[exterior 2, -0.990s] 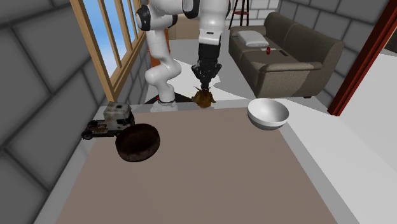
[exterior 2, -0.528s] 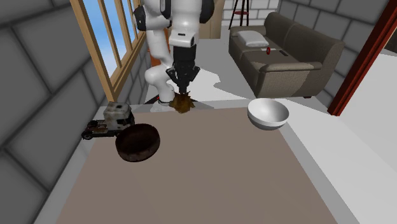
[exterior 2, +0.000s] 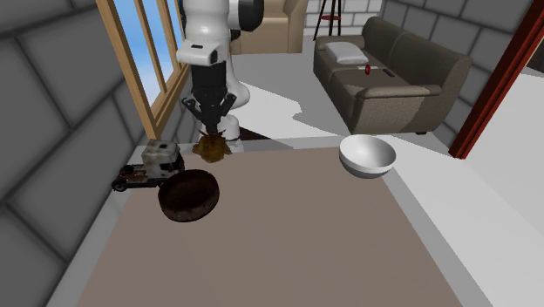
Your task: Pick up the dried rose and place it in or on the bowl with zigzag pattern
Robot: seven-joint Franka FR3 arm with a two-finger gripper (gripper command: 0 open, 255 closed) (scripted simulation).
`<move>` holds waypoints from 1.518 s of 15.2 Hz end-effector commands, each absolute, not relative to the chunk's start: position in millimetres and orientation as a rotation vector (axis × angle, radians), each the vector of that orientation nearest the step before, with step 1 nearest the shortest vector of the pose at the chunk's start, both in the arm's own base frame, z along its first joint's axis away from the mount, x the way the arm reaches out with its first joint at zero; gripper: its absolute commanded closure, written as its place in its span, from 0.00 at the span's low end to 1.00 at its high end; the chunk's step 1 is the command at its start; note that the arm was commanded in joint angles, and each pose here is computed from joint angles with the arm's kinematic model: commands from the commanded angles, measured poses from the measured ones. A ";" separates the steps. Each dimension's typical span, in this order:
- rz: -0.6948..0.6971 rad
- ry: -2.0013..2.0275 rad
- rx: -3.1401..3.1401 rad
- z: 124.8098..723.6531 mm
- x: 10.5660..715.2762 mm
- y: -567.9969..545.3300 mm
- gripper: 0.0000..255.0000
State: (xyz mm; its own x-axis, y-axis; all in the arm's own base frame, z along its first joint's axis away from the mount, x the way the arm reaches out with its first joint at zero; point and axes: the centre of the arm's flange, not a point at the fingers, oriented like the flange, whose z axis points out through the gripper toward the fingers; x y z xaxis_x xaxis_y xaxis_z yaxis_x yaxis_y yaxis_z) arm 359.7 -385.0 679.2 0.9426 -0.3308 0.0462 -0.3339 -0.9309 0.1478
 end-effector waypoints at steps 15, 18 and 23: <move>0.031 -0.502 2.944 640.4 317.0 -458.8 1.00; 0.031 -0.502 2.944 624.6 317.0 -458.8 1.00; 0.031 -0.502 2.944 598.2 317.0 -458.8 1.00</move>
State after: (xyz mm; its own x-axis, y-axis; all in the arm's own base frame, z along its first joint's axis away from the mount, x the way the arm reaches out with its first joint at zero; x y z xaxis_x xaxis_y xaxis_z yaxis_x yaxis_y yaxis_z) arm 317.5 -457.9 603.7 0.9436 -0.3281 0.0452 -0.3311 -0.9319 0.1481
